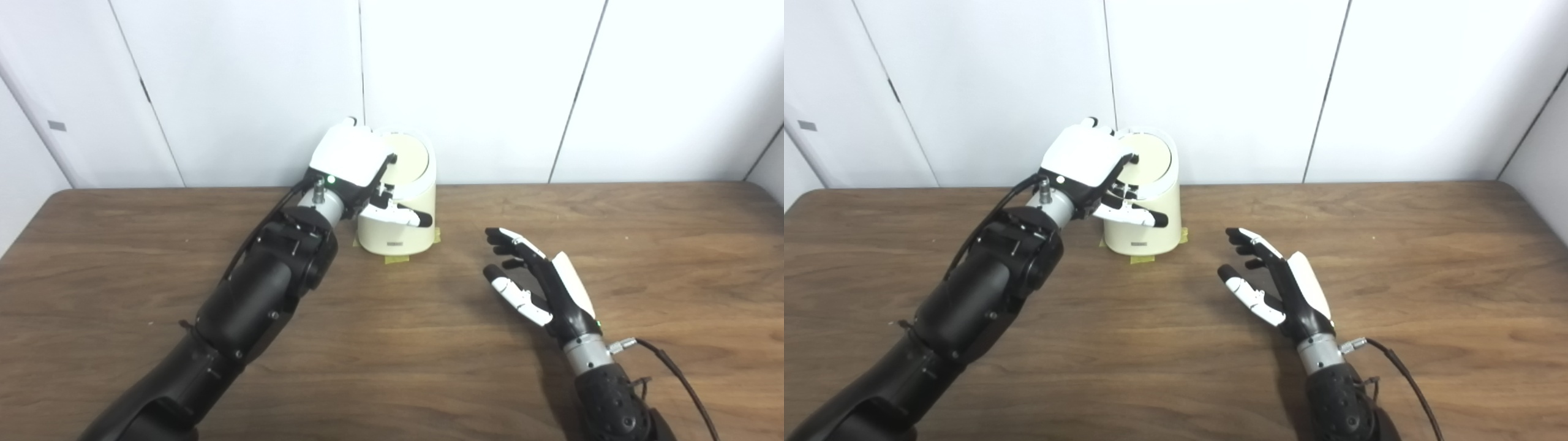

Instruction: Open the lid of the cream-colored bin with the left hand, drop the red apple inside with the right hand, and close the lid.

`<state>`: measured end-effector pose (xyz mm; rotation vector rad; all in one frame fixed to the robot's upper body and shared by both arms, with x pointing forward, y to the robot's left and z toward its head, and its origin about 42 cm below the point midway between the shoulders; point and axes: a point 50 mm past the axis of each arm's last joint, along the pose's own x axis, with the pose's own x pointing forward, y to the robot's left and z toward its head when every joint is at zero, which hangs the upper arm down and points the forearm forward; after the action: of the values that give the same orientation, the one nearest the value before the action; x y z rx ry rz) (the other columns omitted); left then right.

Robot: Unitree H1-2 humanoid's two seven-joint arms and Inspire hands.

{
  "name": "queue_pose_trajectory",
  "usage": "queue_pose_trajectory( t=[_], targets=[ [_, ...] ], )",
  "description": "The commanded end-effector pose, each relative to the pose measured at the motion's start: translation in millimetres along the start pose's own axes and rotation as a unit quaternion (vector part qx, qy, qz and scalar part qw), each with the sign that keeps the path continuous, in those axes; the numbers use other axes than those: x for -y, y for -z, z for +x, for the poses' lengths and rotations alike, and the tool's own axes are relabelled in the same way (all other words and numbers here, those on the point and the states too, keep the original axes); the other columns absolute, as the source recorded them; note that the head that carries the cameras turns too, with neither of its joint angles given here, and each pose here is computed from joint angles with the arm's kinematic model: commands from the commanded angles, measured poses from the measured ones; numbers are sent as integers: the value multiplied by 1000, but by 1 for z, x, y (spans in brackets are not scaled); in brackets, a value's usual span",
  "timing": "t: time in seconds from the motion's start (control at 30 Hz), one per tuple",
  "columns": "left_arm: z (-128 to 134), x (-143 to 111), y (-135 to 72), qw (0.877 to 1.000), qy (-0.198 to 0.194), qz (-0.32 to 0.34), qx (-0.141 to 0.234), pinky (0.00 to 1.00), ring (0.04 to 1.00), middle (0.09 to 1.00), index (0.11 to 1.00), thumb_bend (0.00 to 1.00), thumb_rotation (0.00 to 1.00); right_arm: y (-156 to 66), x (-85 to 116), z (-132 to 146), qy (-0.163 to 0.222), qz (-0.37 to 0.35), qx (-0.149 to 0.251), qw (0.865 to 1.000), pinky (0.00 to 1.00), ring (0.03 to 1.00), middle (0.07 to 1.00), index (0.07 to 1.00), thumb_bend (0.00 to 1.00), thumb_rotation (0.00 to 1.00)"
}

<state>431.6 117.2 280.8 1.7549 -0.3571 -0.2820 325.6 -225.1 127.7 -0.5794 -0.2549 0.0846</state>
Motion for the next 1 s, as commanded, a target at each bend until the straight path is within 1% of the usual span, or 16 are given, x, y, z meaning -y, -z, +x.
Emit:
queue_pose_trajectory(
  t=[0.0, 0.2, 0.3, 0.43, 0.53, 0.63, 0.73, 0.83, 0.87, 0.9, 0.93, 0.97],
  targets=[
    [-1, -1, -1, 1000, 8, 12, 10, 1000, 924, 798, 785, 947, 1000, -15, 5, 12, 13, 4, 31, 999, 703, 796, 818, 825, 374, 849],
    [-3, 0, -3, 1000, 16, 18, 16, 1000, 932, 816, 794, 937, 1000, -16, 4, 12, 14, 3, 30, 999, 697, 792, 816, 822, 367, 839],
    [-3, 3, -5, 999, 24, 32, 19, 1000, 932, 816, 797, 938, 1000, -16, 4, 12, 13, 6, 28, 1000, 702, 795, 818, 823, 368, 838],
    [-2, 12, -7, 997, 45, 63, 27, 1000, 944, 819, 797, 957, 1000, -17, 4, 12, 14, 7, 29, 999, 703, 795, 818, 821, 361, 816],
    [-1, 19, -6, 996, 54, 71, 27, 1000, 942, 809, 782, 969, 1000, -18, 4, 11, 14, 7, 27, 1000, 706, 798, 819, 823, 362, 821],
    [-1, 24, -6, 995, 65, 76, 28, 1000, 941, 809, 784, 961, 1000, -19, 5, 11, 14, 7, 25, 1000, 701, 795, 819, 823, 373, 837],
    [-2, 28, -6, 994, 69, 74, 29, 1000, 936, 810, 784, 939, 1000, -18, 5, 12, 13, 3, 26, 1000, 691, 789, 815, 819, 368, 826],
    [-1, 26, -5, 996, 58, 70, 14, 1000, 945, 841, 802, 918, 1000, -18, 5, 12, 13, 4, 25, 1000, 696, 792, 817, 823, 363, 830],
    [-1, 25, -4, 997, 39, 69, 0, 1000, 945, 850, 816, 900, 1000, -18, 5, 12, 13, 4, 25, 1000, 696, 792, 817, 823, 364, 832],
    [-1, 24, -3, 998, 11, 63, -19, 1000, 934, 855, 828, 856, 996, -17, 5, 12, 11, 3, 25, 1000, 699, 793, 818, 823, 367, 834],
    [-1, 22, -1, 997, -17, 57, -43, 1000, 944, 889, 866, 784, 999, -17, 5, 12, 9, 2, 25, 1000, 706, 798, 821, 825, 364, 837],
    [0, 20, 1, 996, -42, 45, -66, 1000, 968, 930, 924, 738, 1000, -17, 6, 11, 7, 3, 25, 1000, 710, 801, 823, 826, 360, 832]
  ],
)
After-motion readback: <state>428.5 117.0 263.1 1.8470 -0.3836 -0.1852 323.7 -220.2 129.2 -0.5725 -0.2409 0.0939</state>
